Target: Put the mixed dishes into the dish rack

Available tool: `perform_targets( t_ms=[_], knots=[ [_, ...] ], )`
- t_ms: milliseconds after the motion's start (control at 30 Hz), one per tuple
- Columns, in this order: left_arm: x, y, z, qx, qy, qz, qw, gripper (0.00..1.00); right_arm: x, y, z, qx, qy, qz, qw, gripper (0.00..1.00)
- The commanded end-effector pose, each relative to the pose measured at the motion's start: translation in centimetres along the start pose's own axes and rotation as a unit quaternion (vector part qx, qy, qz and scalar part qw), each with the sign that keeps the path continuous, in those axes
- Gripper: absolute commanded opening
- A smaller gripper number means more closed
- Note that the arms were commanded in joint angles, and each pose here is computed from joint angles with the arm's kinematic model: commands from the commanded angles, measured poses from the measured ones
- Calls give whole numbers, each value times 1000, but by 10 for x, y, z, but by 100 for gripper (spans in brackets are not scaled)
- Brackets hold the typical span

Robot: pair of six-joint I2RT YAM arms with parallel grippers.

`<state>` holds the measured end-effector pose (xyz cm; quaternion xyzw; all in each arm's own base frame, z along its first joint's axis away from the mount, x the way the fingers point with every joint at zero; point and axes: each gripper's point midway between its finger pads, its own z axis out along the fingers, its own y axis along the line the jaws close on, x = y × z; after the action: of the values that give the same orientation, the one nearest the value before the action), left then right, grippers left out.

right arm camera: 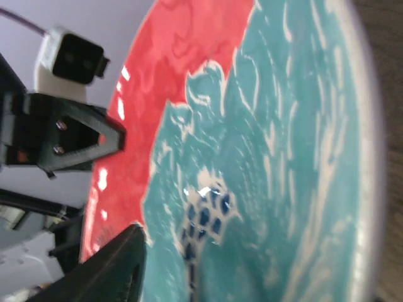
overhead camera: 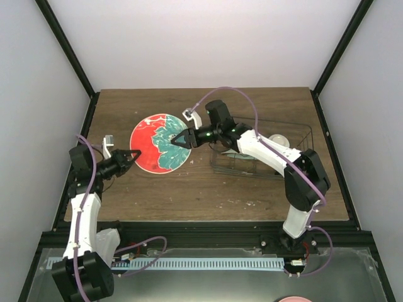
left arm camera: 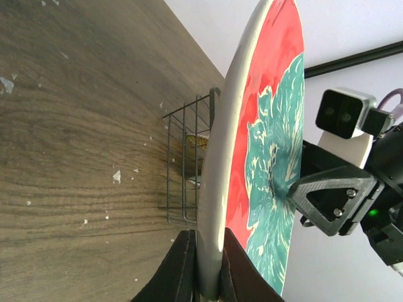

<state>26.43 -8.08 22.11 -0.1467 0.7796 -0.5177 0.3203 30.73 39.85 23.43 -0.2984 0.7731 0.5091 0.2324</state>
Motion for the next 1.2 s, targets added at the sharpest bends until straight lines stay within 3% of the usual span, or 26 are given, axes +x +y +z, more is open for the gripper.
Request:
perform_targets(
  t_ms=[0, 100, 267, 400, 633, 900, 1033, 1167],
  knots=[
    [-3, -33, -5, 57, 3, 50, 997, 0, -18, 34, 6, -65, -12, -34, 997, 41],
    [-5, -32, -4, 55, -1, 50, 997, 0, -17, 37, 6, -73, -7, -35, 997, 23],
    [-8, -28, -1, 50, -4, 43, 998, 0, -21, 39, 2, -61, -8, -44, 997, 1],
    [-11, -21, 2, 41, -4, 36, 999, 12, -24, 36, -1, -38, -12, -52, 998, 1],
    [-30, -3, 8, -13, -10, 56, 998, 53, -37, 41, -18, 6, -34, -96, 995, 1],
    [-73, 3, 15, -69, -28, 84, 994, 89, -52, 30, -44, 106, -53, -127, 985, 1],
    [-100, 7, 11, -120, -48, 117, 985, 93, -57, 47, -67, 128, -51, -152, 979, 1],
    [-124, 21, 4, -165, -59, 116, 978, 93, -42, 84, -85, 129, -2, -212, 969, 1]
  ],
)
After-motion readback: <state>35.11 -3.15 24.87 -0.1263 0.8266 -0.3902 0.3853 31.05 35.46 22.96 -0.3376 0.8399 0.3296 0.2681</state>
